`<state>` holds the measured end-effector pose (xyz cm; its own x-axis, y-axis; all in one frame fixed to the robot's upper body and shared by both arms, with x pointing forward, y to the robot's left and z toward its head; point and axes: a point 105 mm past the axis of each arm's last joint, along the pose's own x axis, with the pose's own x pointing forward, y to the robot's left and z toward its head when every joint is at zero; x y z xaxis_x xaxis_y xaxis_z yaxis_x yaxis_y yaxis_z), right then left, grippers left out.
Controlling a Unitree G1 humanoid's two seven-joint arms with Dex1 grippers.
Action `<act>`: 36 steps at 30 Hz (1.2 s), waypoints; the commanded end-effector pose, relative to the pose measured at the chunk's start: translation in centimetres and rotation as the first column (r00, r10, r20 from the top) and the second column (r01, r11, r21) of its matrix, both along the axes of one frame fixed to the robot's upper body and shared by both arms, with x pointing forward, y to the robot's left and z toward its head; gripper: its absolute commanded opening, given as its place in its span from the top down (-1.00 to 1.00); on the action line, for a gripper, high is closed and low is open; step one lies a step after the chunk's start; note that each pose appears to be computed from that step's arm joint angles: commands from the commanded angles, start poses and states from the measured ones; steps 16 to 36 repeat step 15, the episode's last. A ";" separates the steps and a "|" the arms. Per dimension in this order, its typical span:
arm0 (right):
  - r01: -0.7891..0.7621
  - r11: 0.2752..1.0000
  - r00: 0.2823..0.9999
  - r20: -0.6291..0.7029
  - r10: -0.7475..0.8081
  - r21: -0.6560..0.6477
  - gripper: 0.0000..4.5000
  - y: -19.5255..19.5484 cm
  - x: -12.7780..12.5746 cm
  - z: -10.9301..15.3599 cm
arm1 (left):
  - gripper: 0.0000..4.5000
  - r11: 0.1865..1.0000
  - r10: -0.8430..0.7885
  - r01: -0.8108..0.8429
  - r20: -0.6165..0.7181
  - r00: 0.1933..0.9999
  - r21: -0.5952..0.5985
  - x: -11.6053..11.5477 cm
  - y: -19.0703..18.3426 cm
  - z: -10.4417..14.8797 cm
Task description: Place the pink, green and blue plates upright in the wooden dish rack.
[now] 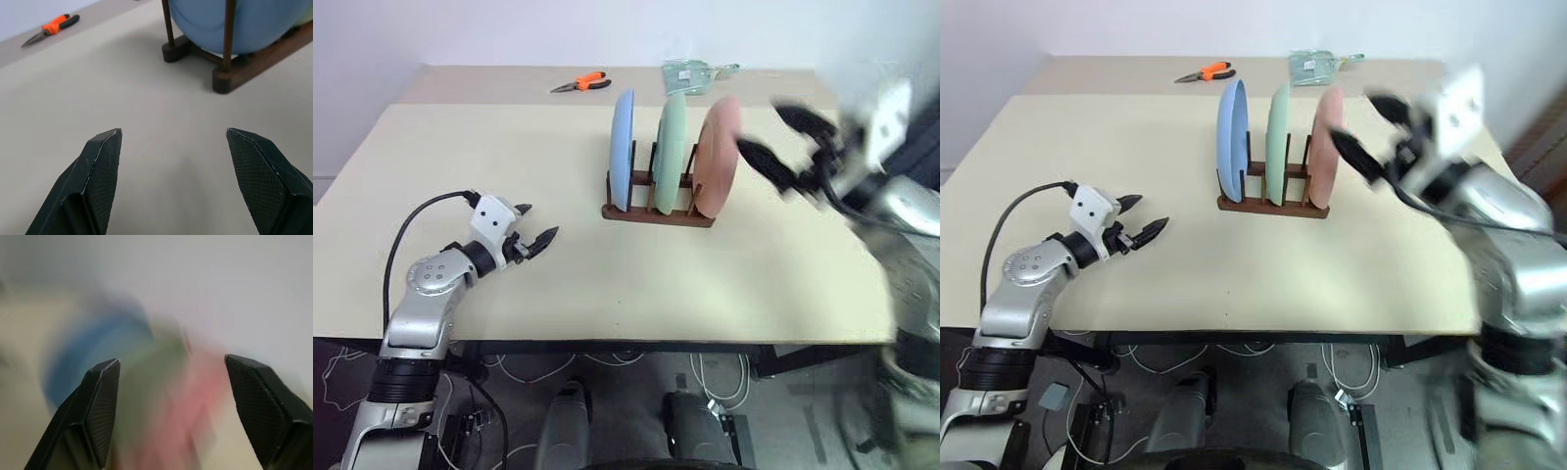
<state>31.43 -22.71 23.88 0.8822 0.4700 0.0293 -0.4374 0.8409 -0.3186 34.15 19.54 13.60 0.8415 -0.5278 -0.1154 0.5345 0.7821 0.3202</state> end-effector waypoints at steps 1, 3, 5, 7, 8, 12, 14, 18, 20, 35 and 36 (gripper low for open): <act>0.019 0.998 0.999 -0.025 -0.021 -0.063 -0.53 -2.0 -0.8 -1.7 | -0.56 0.998 -0.052 0.051 0.021 0.998 0.026 0.0 -1.5 0.2; 0.020 0.998 0.999 -0.039 -0.022 -0.062 -0.53 -2.4 -0.9 -2.6 | -0.56 0.998 -0.058 0.057 0.020 0.998 0.034 0.0 -1.5 0.1; 0.025 0.999 0.999 -0.044 -0.027 -0.040 -0.53 -2.9 -0.5 -3.2 | -0.56 0.997 -0.063 0.062 0.017 0.998 0.034 0.0 -1.6 0.1; 0.027 0.999 0.998 -0.053 -0.029 -0.044 -0.53 -3.3 -0.3 -3.8 | -0.56 0.997 -0.068 0.067 0.011 0.998 0.037 -0.1 -1.7 -0.1; 0.020 0.999 0.998 -0.059 -0.022 -0.045 -0.53 -3.1 -0.2 -4.0 | -0.56 0.997 -0.071 0.070 0.010 0.997 0.039 -0.3 -1.6 -0.1; 0.004 0.999 0.998 -0.069 -0.008 -0.049 -0.53 -2.4 0.4 -4.9 | -0.56 0.997 -0.065 0.065 0.008 0.998 0.036 -0.6 -1.6 -0.2; -0.005 0.999 0.997 -0.072 0.002 -0.052 -0.53 -2.1 0.7 -5.2 | -0.56 0.998 -0.060 0.060 0.009 0.998 0.037 -0.8 -1.6 -0.3; -0.007 0.999 0.997 -0.071 0.003 -0.051 -0.53 -2.0 0.9 -5.2 | -0.56 0.998 -0.058 0.058 0.009 0.998 0.037 -0.8 -1.6 -0.4; -0.007 0.999 0.997 -0.071 0.003 -0.051 -0.53 -2.0 0.9 -5.2 | -0.56 0.998 -0.058 0.058 0.009 0.998 0.037 -0.8 -1.6 -0.4; -0.007 0.999 0.997 -0.071 0.003 -0.051 -0.53 -2.0 0.9 -5.2 | -0.56 0.998 -0.058 0.058 0.009 0.998 0.037 -0.8 -1.6 -0.4; -0.007 0.999 0.997 -0.071 0.003 -0.051 -0.53 -2.0 0.9 -5.2 | -0.56 0.998 -0.058 0.058 0.009 0.998 0.037 -0.8 -1.6 -0.4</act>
